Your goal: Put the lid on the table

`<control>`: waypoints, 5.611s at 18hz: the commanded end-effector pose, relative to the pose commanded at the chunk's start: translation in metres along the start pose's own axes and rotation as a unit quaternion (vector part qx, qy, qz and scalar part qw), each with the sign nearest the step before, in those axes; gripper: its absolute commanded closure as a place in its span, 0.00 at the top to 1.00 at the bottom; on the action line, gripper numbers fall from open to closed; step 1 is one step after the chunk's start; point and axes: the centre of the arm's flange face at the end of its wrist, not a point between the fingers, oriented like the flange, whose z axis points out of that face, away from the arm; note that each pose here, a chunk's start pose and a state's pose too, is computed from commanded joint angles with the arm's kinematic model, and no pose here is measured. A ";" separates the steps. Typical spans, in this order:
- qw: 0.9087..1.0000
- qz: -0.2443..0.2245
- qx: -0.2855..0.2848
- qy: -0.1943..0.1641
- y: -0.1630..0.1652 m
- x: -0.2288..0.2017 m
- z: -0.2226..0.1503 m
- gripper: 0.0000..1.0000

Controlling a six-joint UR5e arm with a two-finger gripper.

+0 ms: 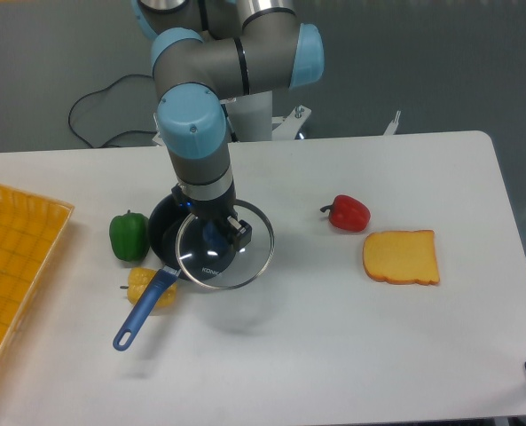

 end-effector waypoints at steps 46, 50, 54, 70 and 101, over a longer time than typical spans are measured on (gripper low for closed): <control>0.984 -0.180 0.001 -0.003 0.054 -0.141 0.101 0.60; 0.984 -0.180 0.000 0.000 0.053 -0.141 0.105 0.60; 0.984 -0.180 -0.003 0.005 0.053 -0.141 0.114 0.61; 0.984 -0.178 -0.011 0.018 0.051 -0.139 0.131 0.64; 0.985 -0.169 -0.010 0.013 0.044 -0.138 0.129 1.00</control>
